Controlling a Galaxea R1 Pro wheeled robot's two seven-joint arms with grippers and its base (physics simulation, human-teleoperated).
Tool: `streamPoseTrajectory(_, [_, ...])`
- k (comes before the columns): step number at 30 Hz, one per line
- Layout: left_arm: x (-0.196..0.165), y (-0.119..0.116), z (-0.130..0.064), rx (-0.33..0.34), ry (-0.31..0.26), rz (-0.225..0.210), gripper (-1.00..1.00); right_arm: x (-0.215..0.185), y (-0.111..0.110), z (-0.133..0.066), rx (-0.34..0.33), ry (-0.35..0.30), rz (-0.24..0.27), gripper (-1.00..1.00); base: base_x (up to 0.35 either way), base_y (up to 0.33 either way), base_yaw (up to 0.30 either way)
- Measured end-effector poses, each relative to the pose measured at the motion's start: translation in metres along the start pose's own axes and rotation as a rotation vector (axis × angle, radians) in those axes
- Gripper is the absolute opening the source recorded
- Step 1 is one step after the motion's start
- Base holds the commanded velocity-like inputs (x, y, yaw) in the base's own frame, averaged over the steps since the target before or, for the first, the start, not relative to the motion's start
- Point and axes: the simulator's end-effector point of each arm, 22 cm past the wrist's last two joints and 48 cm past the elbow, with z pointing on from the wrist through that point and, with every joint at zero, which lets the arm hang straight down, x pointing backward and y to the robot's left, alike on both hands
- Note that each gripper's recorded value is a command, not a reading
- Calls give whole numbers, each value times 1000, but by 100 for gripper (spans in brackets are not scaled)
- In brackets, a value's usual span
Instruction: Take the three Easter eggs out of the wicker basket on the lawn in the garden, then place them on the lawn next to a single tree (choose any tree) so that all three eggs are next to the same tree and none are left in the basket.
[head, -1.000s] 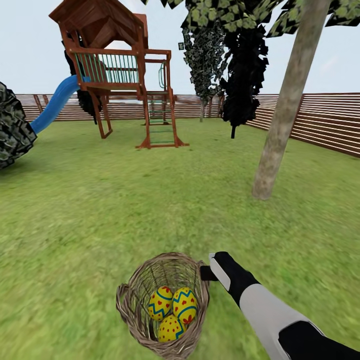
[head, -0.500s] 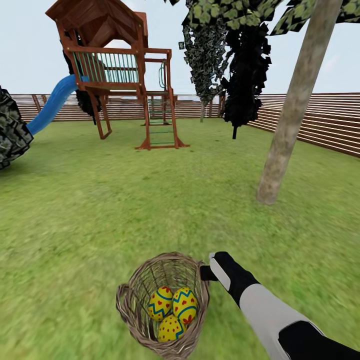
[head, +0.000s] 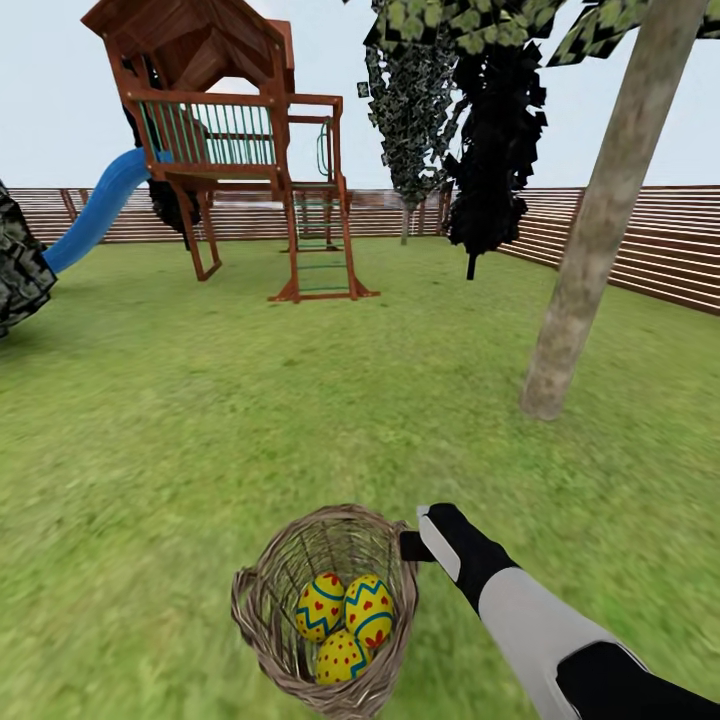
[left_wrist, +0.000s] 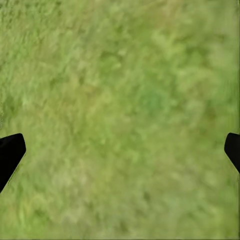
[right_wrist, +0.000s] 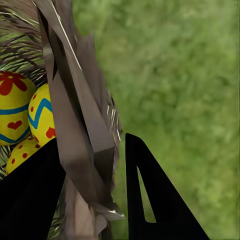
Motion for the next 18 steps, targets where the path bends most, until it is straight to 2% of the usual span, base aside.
streamPoseTrajectory(3, [-4, -5, 2, -5, -7, -2, 100, 0, 0, 0, -1, 0, 1, -100, 337, 0, 0])
streamPoseTrajectory(6, [15, -27, 3, 35, 38, -13, 100, 0, 0, 0, 0, 0, 0, -100, 337, 0, 0])
streamPoseTrajectory(10, [22, -47, 6, 72, 70, -26, 100, 0, 3, 0, -15, -1, -4, -100, 337, 0, 0])
streamPoseTrajectory(18, [25, -52, 6, 81, 78, -24, 100, -6, 7, -3, -33, -15, 1, -100, 337, 0, 0])
